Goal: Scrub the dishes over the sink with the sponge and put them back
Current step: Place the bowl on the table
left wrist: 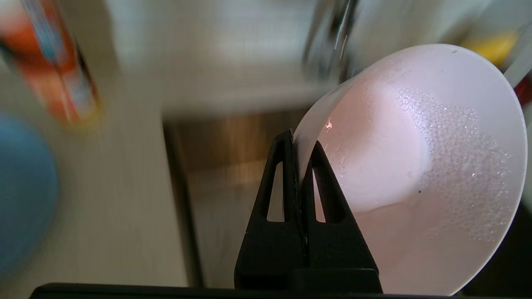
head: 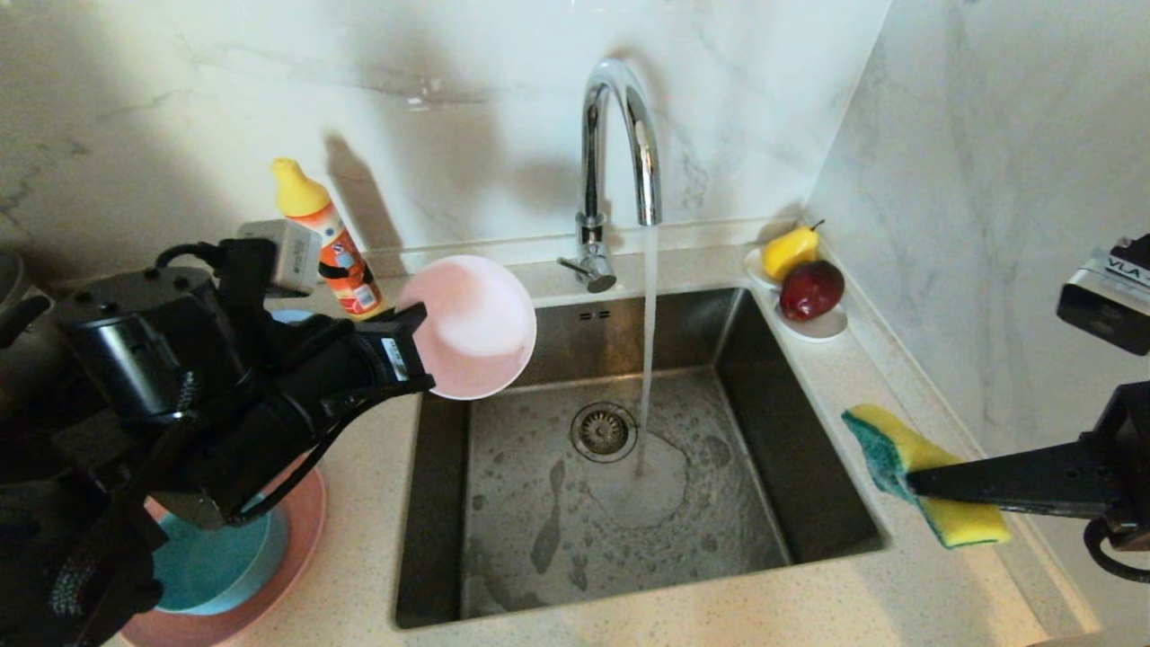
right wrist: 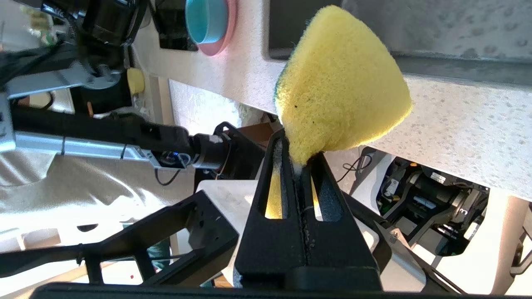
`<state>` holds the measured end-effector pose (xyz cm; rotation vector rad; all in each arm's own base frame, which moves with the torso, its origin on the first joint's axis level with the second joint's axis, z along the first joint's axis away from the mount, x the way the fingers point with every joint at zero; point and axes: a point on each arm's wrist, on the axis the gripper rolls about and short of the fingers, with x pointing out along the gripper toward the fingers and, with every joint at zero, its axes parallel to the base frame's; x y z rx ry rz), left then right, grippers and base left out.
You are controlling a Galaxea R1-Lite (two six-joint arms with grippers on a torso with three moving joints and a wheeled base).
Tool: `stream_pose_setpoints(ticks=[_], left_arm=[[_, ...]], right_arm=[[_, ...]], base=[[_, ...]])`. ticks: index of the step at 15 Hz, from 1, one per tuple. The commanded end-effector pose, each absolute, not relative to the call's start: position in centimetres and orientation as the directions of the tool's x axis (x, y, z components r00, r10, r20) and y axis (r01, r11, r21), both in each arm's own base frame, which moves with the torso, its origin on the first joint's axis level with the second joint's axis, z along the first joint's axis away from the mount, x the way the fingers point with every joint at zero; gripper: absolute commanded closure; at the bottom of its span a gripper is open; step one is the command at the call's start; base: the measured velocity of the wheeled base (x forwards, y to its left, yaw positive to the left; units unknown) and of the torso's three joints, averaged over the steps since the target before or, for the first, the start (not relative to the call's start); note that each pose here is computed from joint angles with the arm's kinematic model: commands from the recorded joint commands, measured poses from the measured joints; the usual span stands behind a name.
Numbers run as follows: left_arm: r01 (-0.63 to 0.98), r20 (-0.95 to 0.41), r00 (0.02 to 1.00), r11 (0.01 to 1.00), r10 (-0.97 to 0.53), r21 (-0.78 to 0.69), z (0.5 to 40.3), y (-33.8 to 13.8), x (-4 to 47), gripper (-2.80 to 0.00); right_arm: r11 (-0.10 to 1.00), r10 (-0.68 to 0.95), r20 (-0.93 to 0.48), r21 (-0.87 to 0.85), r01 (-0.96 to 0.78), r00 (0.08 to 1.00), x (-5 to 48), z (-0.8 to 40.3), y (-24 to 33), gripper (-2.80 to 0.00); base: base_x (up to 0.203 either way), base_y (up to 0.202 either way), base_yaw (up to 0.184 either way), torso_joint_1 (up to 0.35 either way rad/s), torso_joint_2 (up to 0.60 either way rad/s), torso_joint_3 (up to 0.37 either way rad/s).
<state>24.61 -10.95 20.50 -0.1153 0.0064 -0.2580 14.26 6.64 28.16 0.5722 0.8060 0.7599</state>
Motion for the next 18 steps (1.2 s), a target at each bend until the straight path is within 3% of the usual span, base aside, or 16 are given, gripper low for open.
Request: stream_pose_setpoints(ticks=[1, 3, 8, 13, 18], left_arm=[[0.189, -0.292, 0.93, 0.972, -0.224, -0.142, 19.8, -10.5, 24.6, 0.0], [0.103, -0.395, 0.9, 0.969, -0.187, -0.222, 22.3, -9.9, 25.0, 0.0], [-0.13, -0.497, 0.863, 0.912, -0.089, -0.39, 27.5, -5.1, 25.7, 0.0], [-0.379, -0.504, 0.857, 0.791, 0.104, -0.481, 28.6, 0.8, 27.4, 0.0], [-0.509, -0.458, 0.848, 0.649, 0.267, -0.565, 30.1, 6.1, 28.6, 0.0]], right_arm=[[0.612, 0.767, -0.422, 0.706, -0.355, 0.482, 14.2, 28.0, 6.1, 0.0], [0.62, 0.759, -0.431, 0.707, -0.34, 0.488, 14.4, 27.6, 5.9, 0.0], [0.631, 0.745, -0.442, 0.709, -0.314, 0.499, 14.9, 27.2, 5.6, 0.0], [0.633, 0.746, -0.454, 0.711, -0.306, 0.488, 15.3, 26.8, 5.7, 0.0], [0.613, 0.764, -0.436, 0.72, -0.326, 0.476, 15.6, 26.1, 5.9, 0.0]], base=[[0.0, 0.0, 0.0, 0.0, 0.0, 0.0], [0.0, 0.0, 0.0, 0.0, 0.0, 0.0], [0.0, 0.0, 0.0, 0.0, 0.0, 0.0], [0.0, 0.0, 0.0, 0.0, 0.0, 0.0], [0.0, 0.0, 0.0, 0.0, 0.0, 0.0]])
